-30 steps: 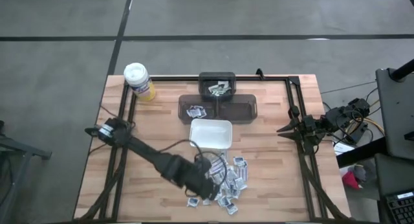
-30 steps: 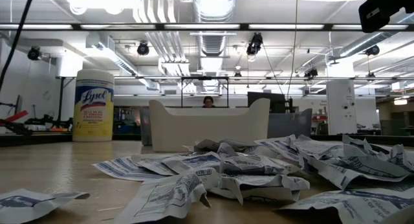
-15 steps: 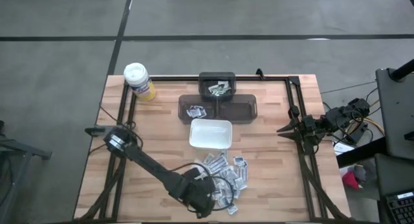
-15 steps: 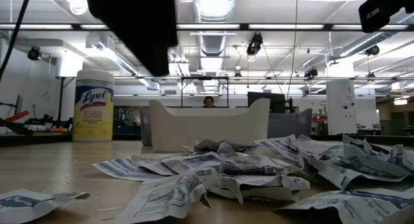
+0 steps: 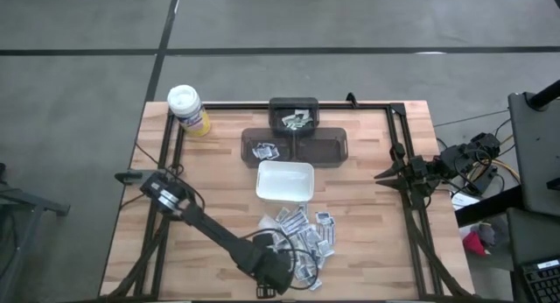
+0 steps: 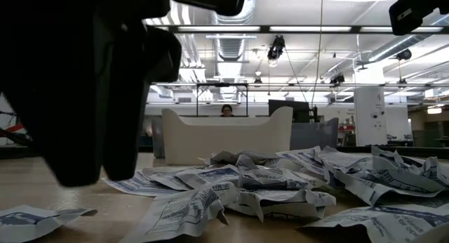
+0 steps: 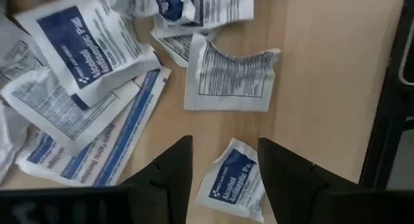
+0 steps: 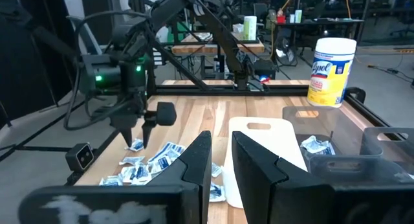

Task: Pick & Place First Aid Supplies
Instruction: Put the alcohol pad into the left black bin

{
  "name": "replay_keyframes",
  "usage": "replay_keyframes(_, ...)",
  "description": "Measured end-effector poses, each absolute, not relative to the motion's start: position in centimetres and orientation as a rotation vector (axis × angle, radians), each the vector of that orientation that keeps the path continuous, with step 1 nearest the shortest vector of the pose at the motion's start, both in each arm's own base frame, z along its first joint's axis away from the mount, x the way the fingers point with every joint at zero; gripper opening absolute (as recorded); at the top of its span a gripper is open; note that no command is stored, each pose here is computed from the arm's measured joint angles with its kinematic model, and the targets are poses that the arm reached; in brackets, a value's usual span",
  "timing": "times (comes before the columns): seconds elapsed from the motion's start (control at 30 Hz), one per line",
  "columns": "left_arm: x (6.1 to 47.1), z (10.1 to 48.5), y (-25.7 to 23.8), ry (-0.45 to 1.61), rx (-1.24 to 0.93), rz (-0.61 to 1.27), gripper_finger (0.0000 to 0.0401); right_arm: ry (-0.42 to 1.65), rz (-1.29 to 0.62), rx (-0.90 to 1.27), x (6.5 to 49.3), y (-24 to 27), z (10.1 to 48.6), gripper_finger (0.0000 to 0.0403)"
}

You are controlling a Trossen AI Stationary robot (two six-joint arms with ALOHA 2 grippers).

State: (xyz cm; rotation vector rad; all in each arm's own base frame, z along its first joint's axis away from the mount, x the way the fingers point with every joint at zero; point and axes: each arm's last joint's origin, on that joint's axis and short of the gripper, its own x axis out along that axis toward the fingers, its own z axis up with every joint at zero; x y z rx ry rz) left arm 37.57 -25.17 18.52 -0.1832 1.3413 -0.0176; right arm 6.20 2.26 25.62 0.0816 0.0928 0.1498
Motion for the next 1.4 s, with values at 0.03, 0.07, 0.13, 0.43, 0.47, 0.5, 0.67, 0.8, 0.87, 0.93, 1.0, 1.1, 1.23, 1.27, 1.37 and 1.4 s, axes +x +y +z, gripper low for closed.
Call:
replay_keyframes(0.03, 37.6, 18.4, -25.2, 1.346, -0.187, -0.017, 0.0167, 0.093, 0.150, 0.082, 6.2, 2.3, 25.6, 0.0059)
replay_keyframes(0.07, 37.6, 18.4, -25.2, 1.348, -0.189, -0.013, 0.0167, 0.093, 0.150, 0.082, 6.2, 2.3, 25.6, 0.0059)
replay_keyframes(0.13, 37.6, 18.3, -25.2, 1.349, -0.188, -0.013, 0.0167, 0.093, 0.150, 0.082, 6.2, 2.3, 25.6, 0.0059)
replay_keyframes(0.43, 37.2, 18.5, -25.0, 1.388, -0.165, -0.023, 0.0167, 0.093, 0.150, 0.081, 6.2, 2.3, 25.6, 0.0059)
replay_keyframes(0.47, 37.1, 18.5, -25.1, 1.388, -0.158, -0.029, 0.0167, 0.093, 0.150, 0.081, 6.2, 2.3, 25.6, 0.0059)
replay_keyframes(0.5, 37.1, 18.4, -25.1, 1.390, -0.155, -0.034, 0.0167, 0.093, 0.150, 0.081, 6.2, 2.3, 25.6, 0.0059)
replay_keyframes(0.67, 37.3, 17.4, -25.3, 1.404, -0.146, -0.030, 0.0167, 0.093, 0.150, 0.081, 6.2, 2.3, 25.6, 0.0059)
replay_keyframes(0.8, 37.5, 16.5, -25.3, 1.429, -0.146, -0.030, 0.0167, 0.093, 0.150, 0.081, 6.2, 2.3, 25.6, 0.0059)
replay_keyframes(0.87, 37.5, 16.2, -25.4, 1.434, -0.144, -0.026, 0.0165, 0.093, 0.150, 0.081, 6.2, 2.3, 25.6, 0.0059)
replay_keyframes(0.93, 37.6, 16.0, -25.4, 1.438, -0.155, -0.014, 0.0157, 0.093, 0.150, 0.081, 6.2, 2.3, 25.6, 0.0059)
replay_keyframes(1.0, 37.6, 15.9, -25.4, 1.440, -0.165, -0.003, 0.0142, 0.093, 0.150, 0.081, 6.2, 2.3, 25.6, 0.0059)
replay_keyframes(1.1, 37.6, 15.8, -25.4, 1.441, -0.171, 0.005, 0.0107, 0.093, 0.150, 0.081, 6.2, 2.3, 25.6, 0.0059)
replay_keyframes(1.23, 37.6, 15.8, -25.4, 1.443, -0.176, 0.013, 0.0056, 0.093, 0.150, 0.081, 6.2, 2.3, 25.6, 0.0059)
replay_keyframes(1.27, 37.6, 15.8, -25.4, 1.443, -0.178, 0.015, 0.0043, 0.093, 0.150, 0.082, 6.2, 2.3, 25.6, 0.0059)
replay_keyframes(1.37, 37.6, 15.8, -25.4, 1.442, -0.192, 0.022, 0.0009, 0.093, 0.150, 0.081, 6.2, 2.3, 25.6, 0.0059)
replay_keyframes(1.4, 37.6, 15.9, -25.4, 1.442, -0.199, 0.026, 0.0006, 0.093, 0.150, 0.081, 6.2, 2.3, 25.6, 0.0059)
